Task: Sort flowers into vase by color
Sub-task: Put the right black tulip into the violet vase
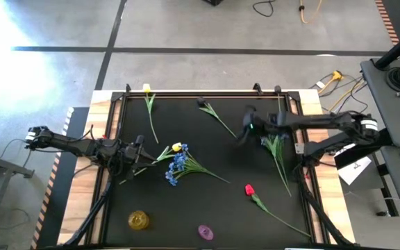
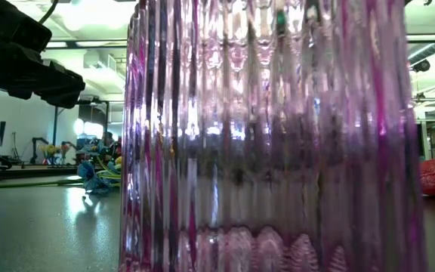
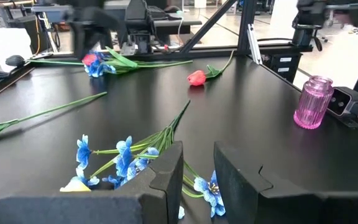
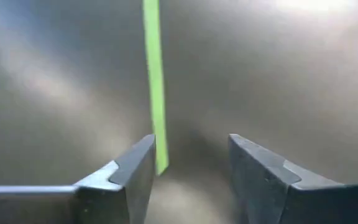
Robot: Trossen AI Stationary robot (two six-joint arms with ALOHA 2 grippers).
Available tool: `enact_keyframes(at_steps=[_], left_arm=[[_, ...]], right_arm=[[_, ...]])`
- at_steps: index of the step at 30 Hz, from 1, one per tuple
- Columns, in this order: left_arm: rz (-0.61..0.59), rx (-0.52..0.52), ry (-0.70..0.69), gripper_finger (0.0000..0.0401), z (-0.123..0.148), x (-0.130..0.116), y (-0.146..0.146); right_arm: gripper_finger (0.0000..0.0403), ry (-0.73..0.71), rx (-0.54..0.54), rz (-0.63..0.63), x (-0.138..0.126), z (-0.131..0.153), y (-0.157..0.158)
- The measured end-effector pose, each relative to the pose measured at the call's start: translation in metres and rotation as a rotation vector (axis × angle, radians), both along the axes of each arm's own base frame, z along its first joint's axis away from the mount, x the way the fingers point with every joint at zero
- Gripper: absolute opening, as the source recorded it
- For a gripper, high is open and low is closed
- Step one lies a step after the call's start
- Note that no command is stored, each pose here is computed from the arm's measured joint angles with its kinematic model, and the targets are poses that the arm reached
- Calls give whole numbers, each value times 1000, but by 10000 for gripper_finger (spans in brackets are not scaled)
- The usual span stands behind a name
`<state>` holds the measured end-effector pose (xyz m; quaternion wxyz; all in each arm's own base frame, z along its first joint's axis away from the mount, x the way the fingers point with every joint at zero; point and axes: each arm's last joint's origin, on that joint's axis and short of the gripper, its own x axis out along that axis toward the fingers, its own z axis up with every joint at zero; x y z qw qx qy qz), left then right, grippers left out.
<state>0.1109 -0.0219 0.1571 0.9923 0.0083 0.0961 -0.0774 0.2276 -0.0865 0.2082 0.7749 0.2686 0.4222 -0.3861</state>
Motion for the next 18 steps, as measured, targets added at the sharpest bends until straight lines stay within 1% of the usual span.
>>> enact_keyframes(at_steps=[3, 5, 8, 11, 13, 18], left_arm=[[0, 0, 0, 77, 0, 0, 0], [0, 0, 0, 77, 0, 0, 0], [0, 0, 0, 77, 0, 0, 0], [0, 0, 0, 77, 0, 0, 0], [0, 0, 1, 77, 0, 0, 0], [0, 0, 0, 77, 0, 0, 0]], right_arm=[[200, 29, -8, -98, -8, 0, -33], [198, 49, 2, -180, -18, 1, -50], [192, 110, -29, -328, -41, 4, -70], [187, 173, -67, -502, -64, 8, -81], [185, 176, -64, -604, -75, 9, -83], [183, 144, -75, -771, -86, 8, -84]])
